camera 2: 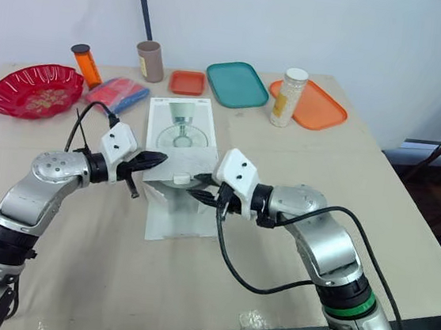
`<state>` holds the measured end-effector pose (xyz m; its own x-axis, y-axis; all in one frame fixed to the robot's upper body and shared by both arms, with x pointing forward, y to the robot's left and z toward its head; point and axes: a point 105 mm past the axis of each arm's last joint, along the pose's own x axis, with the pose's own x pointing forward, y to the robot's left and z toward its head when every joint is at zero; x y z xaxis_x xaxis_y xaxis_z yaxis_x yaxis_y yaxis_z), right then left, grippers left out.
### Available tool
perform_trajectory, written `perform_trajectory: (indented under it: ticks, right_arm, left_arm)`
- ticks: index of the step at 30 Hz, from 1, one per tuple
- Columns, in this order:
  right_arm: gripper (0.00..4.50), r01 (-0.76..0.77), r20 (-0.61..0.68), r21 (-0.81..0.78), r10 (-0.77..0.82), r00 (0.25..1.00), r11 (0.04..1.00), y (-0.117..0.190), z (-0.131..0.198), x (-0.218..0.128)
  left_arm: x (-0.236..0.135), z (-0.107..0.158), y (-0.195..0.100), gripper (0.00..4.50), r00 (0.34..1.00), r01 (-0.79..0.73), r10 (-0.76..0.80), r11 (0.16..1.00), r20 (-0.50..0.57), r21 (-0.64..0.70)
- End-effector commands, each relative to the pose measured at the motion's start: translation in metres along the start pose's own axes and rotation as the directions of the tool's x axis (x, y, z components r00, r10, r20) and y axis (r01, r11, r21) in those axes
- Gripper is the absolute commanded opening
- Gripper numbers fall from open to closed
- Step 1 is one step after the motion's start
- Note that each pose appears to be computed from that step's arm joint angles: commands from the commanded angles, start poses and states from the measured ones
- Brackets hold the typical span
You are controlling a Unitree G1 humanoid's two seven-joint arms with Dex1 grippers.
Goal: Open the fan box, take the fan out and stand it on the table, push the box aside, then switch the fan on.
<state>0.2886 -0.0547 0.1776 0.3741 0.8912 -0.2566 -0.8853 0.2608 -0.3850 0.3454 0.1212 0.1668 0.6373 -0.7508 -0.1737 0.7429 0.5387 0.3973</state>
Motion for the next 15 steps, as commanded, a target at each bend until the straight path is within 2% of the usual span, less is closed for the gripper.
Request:
perform_trajectory:
  ticks: [1,4,13,15]
  right_arm:
    - [0.03,-0.03,-0.022,-0.175,0.026,0.999,0.984,0.012,0.007,0.0]
    - [0.03,-0.03,-0.064,-0.241,0.015,0.998,0.97,0.017,0.004,0.003]
    - [0.03,0.015,-0.07,-0.318,-0.04,0.997,0.948,0.024,0.012,0.018]
    - [0.03,0.018,-0.092,-0.396,-0.059,0.994,0.918,0.023,0.013,0.021]
  left_arm:
    - [0.0,-0.002,-0.005,0.0,1.0,0.022,-0.022,1.0,-0.007,-0.007]
    - [0.0,-0.004,-0.008,0.0,0.999,0.03,-0.03,0.999,-0.01,-0.014]
    - [0.001,-0.004,-0.012,0.0,0.999,0.051,-0.051,0.998,-0.01,-0.026]
    - [0.002,-0.004,-0.013,0.0,0.998,0.058,-0.058,0.998,-0.01,-0.029]
